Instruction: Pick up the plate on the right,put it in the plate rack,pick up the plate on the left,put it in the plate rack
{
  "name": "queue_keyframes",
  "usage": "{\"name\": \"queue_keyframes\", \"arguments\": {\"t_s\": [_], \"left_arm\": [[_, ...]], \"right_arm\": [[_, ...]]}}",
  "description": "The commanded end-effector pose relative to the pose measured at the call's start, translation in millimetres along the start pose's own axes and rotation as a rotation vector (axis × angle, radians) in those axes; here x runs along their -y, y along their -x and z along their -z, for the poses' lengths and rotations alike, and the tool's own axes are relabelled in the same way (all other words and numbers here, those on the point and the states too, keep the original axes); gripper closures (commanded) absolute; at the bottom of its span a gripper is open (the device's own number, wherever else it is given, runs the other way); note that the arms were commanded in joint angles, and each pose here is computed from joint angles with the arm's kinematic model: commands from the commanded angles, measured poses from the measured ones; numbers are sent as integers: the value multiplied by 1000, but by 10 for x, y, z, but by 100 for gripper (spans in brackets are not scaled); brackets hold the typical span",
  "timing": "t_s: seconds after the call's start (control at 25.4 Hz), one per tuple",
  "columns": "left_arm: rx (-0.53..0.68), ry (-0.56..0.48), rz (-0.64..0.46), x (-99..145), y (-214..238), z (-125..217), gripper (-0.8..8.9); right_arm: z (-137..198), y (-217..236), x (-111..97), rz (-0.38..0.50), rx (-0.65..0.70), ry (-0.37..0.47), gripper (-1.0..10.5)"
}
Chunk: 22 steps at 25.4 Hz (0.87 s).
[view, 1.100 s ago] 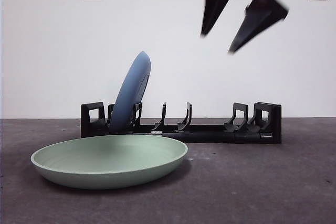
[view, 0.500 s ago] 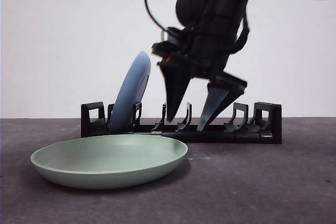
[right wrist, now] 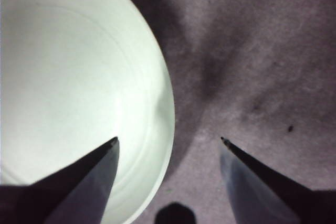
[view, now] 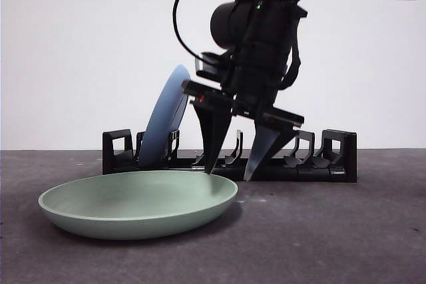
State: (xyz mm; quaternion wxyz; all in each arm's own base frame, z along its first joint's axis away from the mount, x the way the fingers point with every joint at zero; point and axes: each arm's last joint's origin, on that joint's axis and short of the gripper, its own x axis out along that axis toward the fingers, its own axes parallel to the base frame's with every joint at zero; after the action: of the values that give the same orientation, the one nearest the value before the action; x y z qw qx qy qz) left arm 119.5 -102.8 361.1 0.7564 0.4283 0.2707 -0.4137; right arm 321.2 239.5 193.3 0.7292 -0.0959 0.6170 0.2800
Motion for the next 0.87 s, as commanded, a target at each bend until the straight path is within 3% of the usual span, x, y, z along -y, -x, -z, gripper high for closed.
{"name": "queue_keyframes", "arguments": {"t_s": [0.04, 0.24, 0.35, 0.75, 0.83, 0.87], "left_arm": [[-21, -39, 8, 20, -50, -32, 427], [-48, -92, 21, 43, -139, -93, 427], [-69, -110, 28, 50, -194, -120, 427], [-82, -124, 50, 63, -263, -158, 427], [-78, -130, 53, 74, -262, -165, 427], [-77, -132, 54, 78, -261, -169, 427]], "right_arm": [[17, -133, 20, 5, -33, -15, 631], [-2, -168, 25, 4, -21, -29, 640], [-9, -169, 24, 3, -13, -27, 772], [70, -283, 52, -2, -33, -38, 794], [70, -284, 53, 1, -30, -37, 949], [67, -281, 54, 0, -28, -37, 957]]}}
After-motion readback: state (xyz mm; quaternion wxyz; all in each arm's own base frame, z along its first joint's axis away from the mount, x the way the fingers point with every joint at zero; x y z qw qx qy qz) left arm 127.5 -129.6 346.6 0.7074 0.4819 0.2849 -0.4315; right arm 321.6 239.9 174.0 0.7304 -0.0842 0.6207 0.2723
